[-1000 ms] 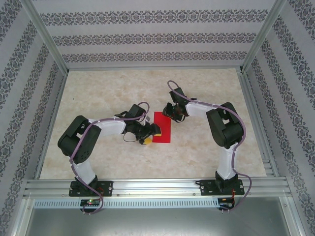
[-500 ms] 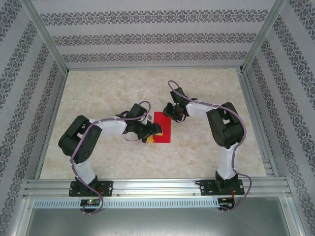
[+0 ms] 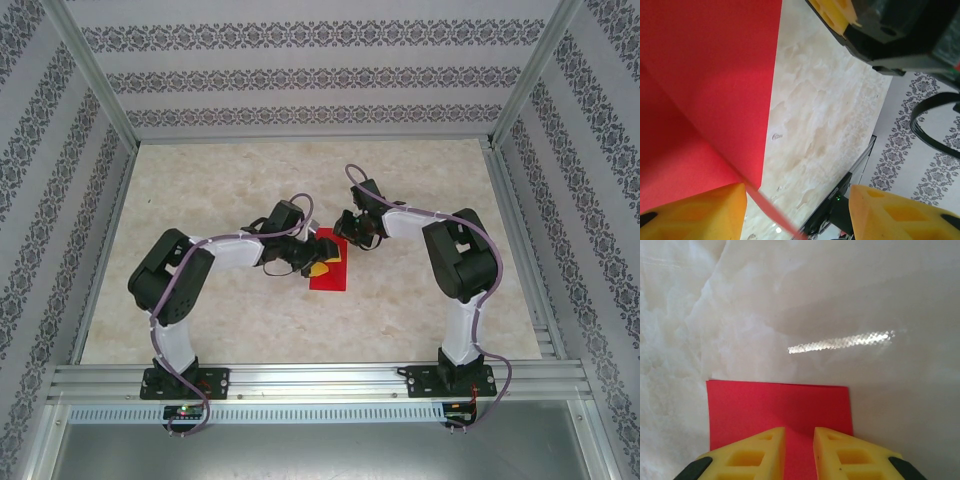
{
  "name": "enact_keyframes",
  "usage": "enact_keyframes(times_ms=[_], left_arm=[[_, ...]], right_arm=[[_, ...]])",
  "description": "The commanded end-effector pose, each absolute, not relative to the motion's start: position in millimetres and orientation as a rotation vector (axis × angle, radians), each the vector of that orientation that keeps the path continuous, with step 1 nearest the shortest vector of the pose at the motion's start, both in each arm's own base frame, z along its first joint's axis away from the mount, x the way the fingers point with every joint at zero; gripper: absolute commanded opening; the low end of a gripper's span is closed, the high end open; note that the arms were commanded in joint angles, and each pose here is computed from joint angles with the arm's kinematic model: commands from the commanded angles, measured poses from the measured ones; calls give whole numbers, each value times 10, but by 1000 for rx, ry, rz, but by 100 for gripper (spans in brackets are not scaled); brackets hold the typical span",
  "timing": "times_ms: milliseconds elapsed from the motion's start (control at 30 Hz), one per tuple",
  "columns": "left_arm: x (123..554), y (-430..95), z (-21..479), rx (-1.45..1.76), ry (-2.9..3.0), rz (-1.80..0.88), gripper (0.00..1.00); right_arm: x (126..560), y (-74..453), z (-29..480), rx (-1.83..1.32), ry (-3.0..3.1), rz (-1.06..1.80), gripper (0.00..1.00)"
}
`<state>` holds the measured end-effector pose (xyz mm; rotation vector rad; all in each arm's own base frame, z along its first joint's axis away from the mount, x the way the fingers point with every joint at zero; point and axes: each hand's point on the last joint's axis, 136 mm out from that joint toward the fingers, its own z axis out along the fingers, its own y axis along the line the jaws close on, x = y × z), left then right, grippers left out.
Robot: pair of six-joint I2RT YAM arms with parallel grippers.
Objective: Fold a paper plane with a square sheet of paper (pick it up from the middle)
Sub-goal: Fold the triangle a second time at the center of the table.
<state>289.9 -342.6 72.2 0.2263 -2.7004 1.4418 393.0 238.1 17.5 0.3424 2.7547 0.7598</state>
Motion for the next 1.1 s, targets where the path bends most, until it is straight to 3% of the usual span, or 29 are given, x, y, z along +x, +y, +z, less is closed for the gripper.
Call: enact_keyframes(times_ms=[0,300,533,1067], left_arm=[[2996,-3606,866,173,-2672,1540,58],[3042,-3628,766,186,-2677,1520,59],[3033,-3573,666,207,-2708,1467,57],[3001,-3500,588,232,-2737,1417,46]], right_arm=[[3777,2345,183,325,2801,786,23],[3799,2362,340,315,2768,882,24],[3842,2272,812,255,2637,1008,26],[3062,2133,785,140,2671,1080,30]])
